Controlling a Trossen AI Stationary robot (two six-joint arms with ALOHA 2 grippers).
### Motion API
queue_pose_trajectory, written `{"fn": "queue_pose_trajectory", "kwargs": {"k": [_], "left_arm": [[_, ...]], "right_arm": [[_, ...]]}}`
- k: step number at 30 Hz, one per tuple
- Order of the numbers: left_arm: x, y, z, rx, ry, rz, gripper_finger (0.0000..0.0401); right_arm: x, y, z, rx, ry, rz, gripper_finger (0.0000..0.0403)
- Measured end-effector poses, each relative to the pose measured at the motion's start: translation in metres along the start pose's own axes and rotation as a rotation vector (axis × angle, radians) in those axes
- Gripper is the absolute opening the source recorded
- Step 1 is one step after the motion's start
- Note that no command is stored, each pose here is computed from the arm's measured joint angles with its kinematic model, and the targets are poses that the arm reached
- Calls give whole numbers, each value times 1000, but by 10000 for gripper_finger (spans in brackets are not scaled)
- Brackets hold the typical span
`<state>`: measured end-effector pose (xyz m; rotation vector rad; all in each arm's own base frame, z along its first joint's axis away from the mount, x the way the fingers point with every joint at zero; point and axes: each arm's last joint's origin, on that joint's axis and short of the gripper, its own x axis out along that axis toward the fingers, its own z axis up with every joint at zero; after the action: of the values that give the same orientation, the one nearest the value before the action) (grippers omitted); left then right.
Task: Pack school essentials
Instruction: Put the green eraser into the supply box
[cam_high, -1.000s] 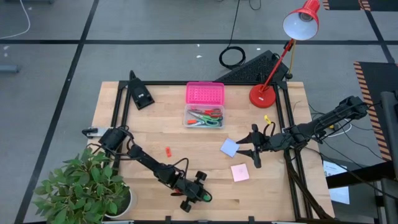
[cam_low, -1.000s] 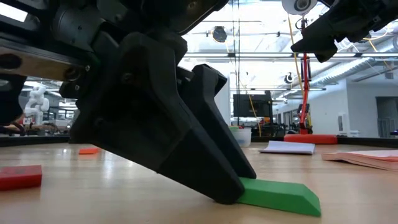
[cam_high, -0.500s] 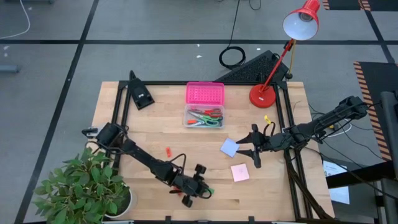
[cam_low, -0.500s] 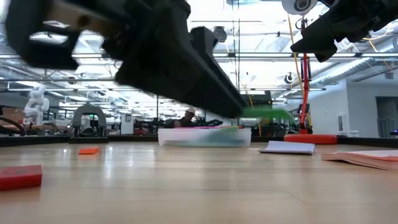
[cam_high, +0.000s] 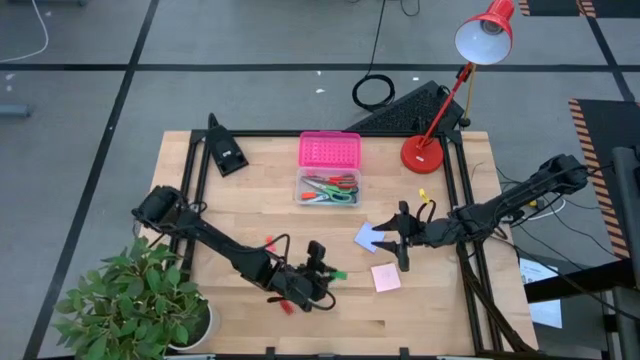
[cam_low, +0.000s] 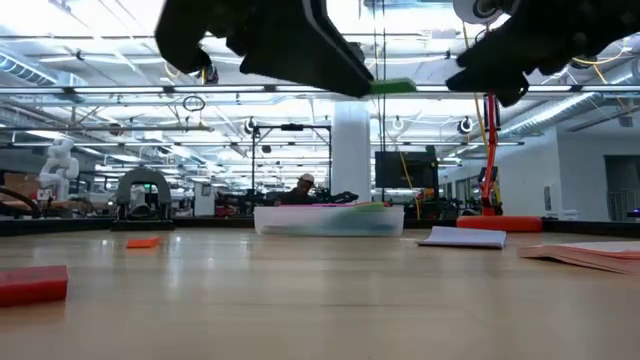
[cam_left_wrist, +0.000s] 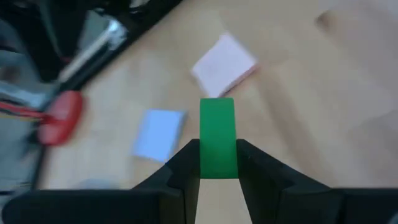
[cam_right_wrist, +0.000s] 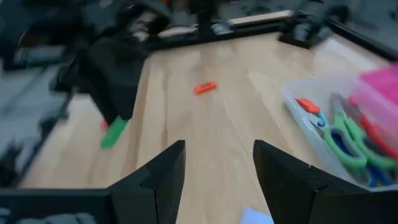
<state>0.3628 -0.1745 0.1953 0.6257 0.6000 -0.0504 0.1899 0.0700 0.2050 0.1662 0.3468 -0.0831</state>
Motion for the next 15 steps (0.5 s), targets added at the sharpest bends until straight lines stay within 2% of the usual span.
{"fn": "queue_pose_trajectory", "kwargs": {"k": [3, 7, 11, 15], "left_arm": [[-6, 13, 2, 68, 19, 79, 102], [-13, 36, 5, 121, 25, 156, 102], [-18, 57, 6, 117, 18, 195, 102], [-25, 77, 8, 3, -14, 216, 102]], "right_arm": [[6, -1, 3, 124, -32, 16, 186], [11, 5, 12, 143, -103, 142, 195], [12, 12, 15, -58, -173, 163, 208], [15, 16, 11, -349, -198, 110, 221]]}}
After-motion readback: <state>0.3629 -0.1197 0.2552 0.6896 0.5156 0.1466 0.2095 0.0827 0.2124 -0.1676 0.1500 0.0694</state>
